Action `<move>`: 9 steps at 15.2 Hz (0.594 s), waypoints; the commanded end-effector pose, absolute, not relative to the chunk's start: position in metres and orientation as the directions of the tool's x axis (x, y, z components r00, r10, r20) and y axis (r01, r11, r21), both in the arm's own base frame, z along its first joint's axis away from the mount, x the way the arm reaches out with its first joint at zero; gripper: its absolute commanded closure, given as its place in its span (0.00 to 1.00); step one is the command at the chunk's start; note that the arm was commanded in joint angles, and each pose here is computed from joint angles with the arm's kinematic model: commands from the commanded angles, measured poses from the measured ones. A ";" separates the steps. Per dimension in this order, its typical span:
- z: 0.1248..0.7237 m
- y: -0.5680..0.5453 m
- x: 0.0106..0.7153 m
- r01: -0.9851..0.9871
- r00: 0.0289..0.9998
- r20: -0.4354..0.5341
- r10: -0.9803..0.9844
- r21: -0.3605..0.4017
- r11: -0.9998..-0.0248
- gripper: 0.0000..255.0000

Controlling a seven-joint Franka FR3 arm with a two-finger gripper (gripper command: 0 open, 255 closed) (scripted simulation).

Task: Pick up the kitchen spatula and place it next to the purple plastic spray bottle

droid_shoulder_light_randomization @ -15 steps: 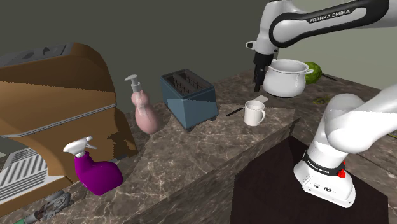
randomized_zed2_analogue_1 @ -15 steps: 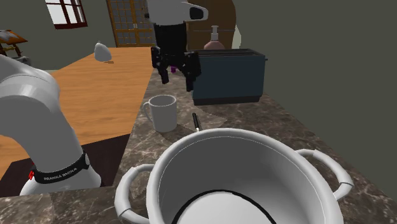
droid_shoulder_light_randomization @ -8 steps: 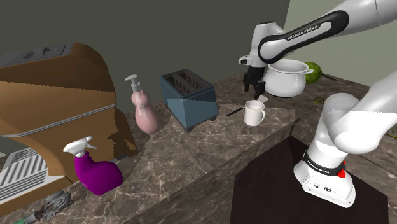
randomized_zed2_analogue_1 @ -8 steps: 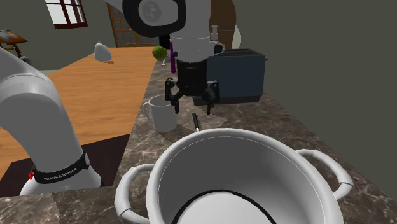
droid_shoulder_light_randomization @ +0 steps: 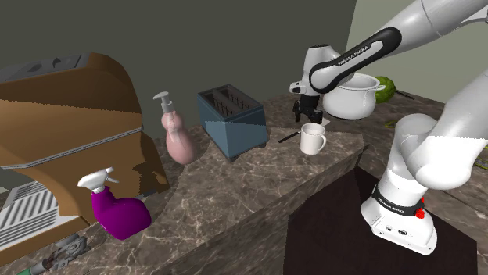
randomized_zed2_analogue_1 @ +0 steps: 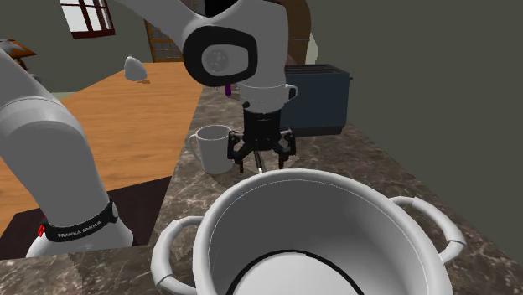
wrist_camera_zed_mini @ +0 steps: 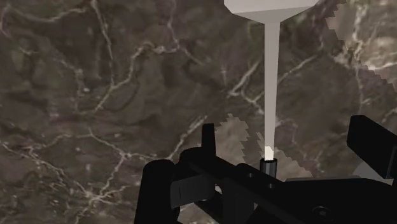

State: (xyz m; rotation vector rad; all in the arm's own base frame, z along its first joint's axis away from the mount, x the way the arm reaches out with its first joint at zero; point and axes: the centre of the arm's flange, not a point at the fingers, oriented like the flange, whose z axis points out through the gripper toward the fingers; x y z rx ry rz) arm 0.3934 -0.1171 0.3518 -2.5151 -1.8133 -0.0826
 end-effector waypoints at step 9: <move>0.339 -0.116 0.395 0.949 0.314 0.066 0.947 -0.001 -0.315 0.00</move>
